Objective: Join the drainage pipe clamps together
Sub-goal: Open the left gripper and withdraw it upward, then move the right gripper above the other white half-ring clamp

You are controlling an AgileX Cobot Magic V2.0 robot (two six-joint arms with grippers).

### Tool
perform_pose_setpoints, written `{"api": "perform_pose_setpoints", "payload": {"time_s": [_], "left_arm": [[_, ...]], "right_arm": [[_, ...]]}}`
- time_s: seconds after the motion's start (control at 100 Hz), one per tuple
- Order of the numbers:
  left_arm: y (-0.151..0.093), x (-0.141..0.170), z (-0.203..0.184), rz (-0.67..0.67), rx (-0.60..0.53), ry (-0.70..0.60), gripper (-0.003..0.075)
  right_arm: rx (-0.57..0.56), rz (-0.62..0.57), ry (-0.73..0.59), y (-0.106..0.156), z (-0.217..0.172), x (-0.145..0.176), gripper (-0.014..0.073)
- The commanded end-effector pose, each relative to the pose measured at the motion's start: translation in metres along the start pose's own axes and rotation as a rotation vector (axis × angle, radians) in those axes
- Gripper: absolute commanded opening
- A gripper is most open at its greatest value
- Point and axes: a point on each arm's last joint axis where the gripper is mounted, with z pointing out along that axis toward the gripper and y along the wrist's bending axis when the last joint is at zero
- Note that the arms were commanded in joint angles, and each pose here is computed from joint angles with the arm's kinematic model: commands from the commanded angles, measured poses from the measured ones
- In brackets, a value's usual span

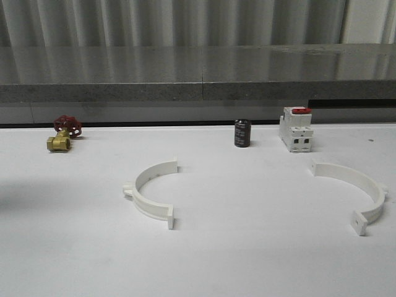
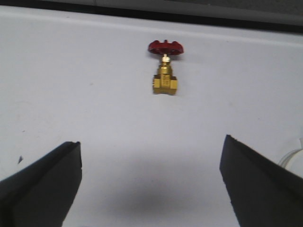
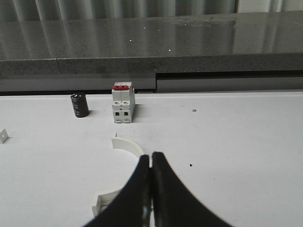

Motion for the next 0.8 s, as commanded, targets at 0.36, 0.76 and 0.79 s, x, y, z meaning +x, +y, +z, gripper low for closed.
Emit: {"api": "perform_pose_setpoints", "payload": {"time_s": [0.36, 0.76, 0.79], "left_arm": [[0.012, 0.095, -0.075, 0.013, -0.025, -0.298, 0.0586], [0.008, 0.182, -0.108, 0.054, -0.025, -0.445, 0.0519], [0.008, 0.186, -0.109, 0.055, -0.024, -0.444, 0.0482]], "right_arm": [[0.000, -0.014, -0.119, 0.001, -0.003, -0.014, -0.0068], [0.000, -0.014, -0.119, 0.001, -0.003, -0.014, -0.0068], [0.000, -0.014, -0.126, 0.001, -0.003, -0.015, -0.0068]]}}
